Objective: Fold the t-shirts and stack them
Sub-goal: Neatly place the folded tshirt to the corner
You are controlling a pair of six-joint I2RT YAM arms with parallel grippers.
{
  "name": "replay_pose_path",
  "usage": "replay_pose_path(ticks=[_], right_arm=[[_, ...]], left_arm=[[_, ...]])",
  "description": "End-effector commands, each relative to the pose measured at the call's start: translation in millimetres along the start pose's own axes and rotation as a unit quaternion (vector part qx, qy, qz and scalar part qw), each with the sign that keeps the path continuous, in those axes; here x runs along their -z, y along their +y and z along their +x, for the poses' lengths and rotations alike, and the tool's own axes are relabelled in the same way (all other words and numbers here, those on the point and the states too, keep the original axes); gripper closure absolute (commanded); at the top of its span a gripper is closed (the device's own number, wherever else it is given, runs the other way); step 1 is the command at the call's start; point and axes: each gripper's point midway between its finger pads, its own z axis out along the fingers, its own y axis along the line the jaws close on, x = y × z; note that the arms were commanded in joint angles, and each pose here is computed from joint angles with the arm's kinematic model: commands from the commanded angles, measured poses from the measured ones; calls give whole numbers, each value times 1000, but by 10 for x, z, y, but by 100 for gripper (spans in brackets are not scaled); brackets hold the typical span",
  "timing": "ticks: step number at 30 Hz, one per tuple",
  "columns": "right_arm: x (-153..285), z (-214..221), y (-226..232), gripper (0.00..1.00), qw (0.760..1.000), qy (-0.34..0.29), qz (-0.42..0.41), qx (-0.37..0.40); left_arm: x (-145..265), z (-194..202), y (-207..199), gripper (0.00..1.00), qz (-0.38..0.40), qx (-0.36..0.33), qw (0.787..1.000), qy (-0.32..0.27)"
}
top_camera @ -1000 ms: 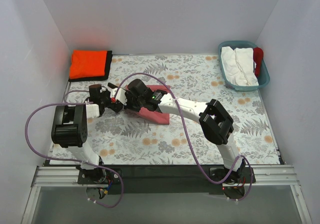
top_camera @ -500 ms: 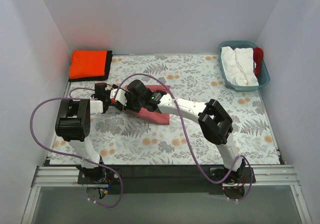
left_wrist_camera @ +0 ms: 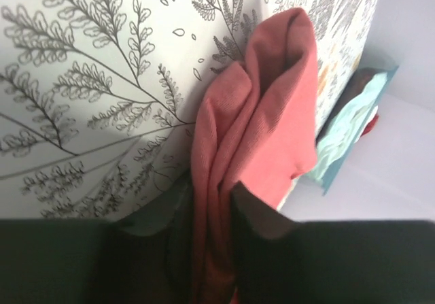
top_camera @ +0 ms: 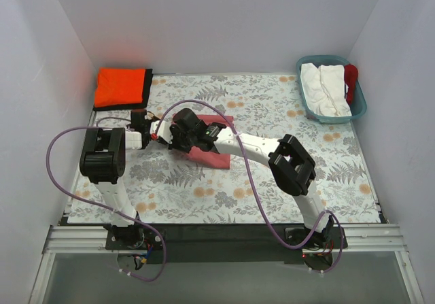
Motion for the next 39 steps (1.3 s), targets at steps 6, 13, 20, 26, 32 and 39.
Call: replay_pose_path(ticks=[6, 13, 20, 26, 32, 39], right_arm=[[115, -252, -144, 72, 999, -30, 24, -23], [554, -48, -461, 33, 995, -27, 56, -72], [1094, 402, -702, 2, 988, -5, 96, -118], [1302, 795, -711, 2, 983, 27, 112, -143], [1417, 933, -680, 1, 981, 36, 117, -153], [1456, 1022, -614, 2, 980, 43, 114, -158]], left_arm=[[-72, -223, -272, 100, 10, -99, 995, -16], [-118, -751, -571, 100, -54, -263, 962, -38], [-199, -1497, -982, 100, -98, -399, 906, -107], [-124, -2187, -1520, 100, -75, -474, 860, -174], [7, -2580, -1935, 100, -68, -502, 827, -243], [214, -2691, -2228, 100, -60, -543, 788, -286]])
